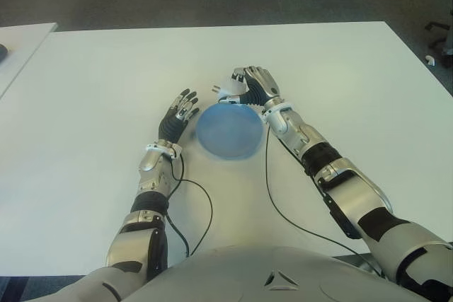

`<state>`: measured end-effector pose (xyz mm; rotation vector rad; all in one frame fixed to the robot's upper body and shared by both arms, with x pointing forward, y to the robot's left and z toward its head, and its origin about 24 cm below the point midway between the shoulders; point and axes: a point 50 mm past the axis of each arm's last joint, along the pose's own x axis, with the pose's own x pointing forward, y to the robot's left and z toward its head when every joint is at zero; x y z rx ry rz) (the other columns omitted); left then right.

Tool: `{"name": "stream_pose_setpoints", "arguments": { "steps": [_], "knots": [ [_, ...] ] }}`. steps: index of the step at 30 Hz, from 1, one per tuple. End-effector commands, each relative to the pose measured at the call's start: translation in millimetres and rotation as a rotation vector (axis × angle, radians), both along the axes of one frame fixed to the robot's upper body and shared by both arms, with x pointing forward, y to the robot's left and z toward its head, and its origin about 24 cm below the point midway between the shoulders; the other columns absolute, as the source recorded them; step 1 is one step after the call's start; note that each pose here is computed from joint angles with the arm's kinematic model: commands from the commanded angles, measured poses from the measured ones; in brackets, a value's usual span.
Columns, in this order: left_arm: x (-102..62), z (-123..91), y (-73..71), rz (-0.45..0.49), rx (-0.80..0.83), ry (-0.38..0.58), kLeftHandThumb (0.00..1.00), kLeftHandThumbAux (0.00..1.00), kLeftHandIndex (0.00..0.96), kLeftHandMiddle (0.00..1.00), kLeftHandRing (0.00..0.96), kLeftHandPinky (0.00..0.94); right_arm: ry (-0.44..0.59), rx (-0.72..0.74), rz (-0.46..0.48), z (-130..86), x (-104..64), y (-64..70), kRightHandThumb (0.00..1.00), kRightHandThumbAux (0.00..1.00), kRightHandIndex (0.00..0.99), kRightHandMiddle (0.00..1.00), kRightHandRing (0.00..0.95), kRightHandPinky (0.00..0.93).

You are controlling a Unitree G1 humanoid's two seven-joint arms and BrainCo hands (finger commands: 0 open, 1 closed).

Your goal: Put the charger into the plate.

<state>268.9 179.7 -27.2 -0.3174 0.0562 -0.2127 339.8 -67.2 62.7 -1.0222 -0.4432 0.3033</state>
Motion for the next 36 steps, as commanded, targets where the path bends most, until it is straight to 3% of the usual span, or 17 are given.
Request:
{"name": "stream_pose_setpoints", "arguments": {
  "steps": [1, 11, 15, 16, 18, 19, 22, 27, 36],
  "knots": [
    [-9.4, -15, -4.4, -0.001, -0.005, 0.083, 0.026, 0.517, 0.0, 0.112, 0.072, 0.0, 0.057, -0.004, 0.001, -10, -3.6, 1.7, 0.747, 0.705, 0.442, 0.842, 0.827, 0.788],
    [-9.3, -15, -5.4, -0.004, 0.002, 0.081, 0.019, 0.508, 0.0, 0.118, 0.073, 0.0, 0.099, 0.027, 0.025, -12, -5.3, 3.7, 0.748, 0.706, 0.441, 0.838, 0.828, 0.798],
    [-9.2, -14, -5.5, -0.004, 0.007, 0.078, 0.008, 0.505, 0.0, 0.119, 0.071, 0.0, 0.074, 0.014, 0.051, -12, -6.9, 3.4, 0.733, 0.704, 0.436, 0.807, 0.806, 0.735],
    [-9.1, -14, -5.6, -0.003, 0.007, 0.079, 0.006, 0.504, 0.0, 0.118, 0.071, 0.0, 0.067, 0.004, 0.056, -12, -7.1, 3.4, 0.721, 0.703, 0.433, 0.771, 0.772, 0.693],
    [-8.8, -14, -5.4, -0.002, 0.005, 0.081, 0.003, 0.503, 0.0, 0.117, 0.07, 0.0, 0.064, -0.026, 0.068, -14, -7.3, 2.4, 0.585, 0.543, 0.44, 0.696, 0.704, 0.62],
    [-8.7, -14, -5.3, -0.001, 0.004, 0.082, 0.001, 0.502, 0.0, 0.115, 0.067, 0.0, 0.064, -0.041, 0.075, -15, -7.4, 1.7, 0.501, 0.441, 0.318, 0.462, 0.458, 0.42],
    [-8.3, -14, -4.7, 0.002, 0.005, 0.083, 0.0, 0.503, 0.0, 0.11, 0.062, 0.0, 0.072, -0.075, 0.1, -16, -8.0, -2.4, 0.398, 0.264, 0.112, 0.154, 0.151, 0.142],
    [-8.2, -14, -3.9, 0.003, 0.01, 0.084, 0.0, 0.506, 0.0, 0.104, 0.057, 0.0, 0.082, -0.096, 0.13, -15, -8.7, -9.8, 0.367, 0.15, 0.018, 0.025, 0.025, 0.023],
    [-7.1, -15, -2.3, 0.012, -0.001, 0.1, 0.024, 0.517, 0.0, 0.097, 0.056, 0.0, 0.082, -0.116, 0.162, -12, -7.9, -11.8, 0.391, 0.106, 0.0, 0.0, 0.0, 0.0]
  ]
}}
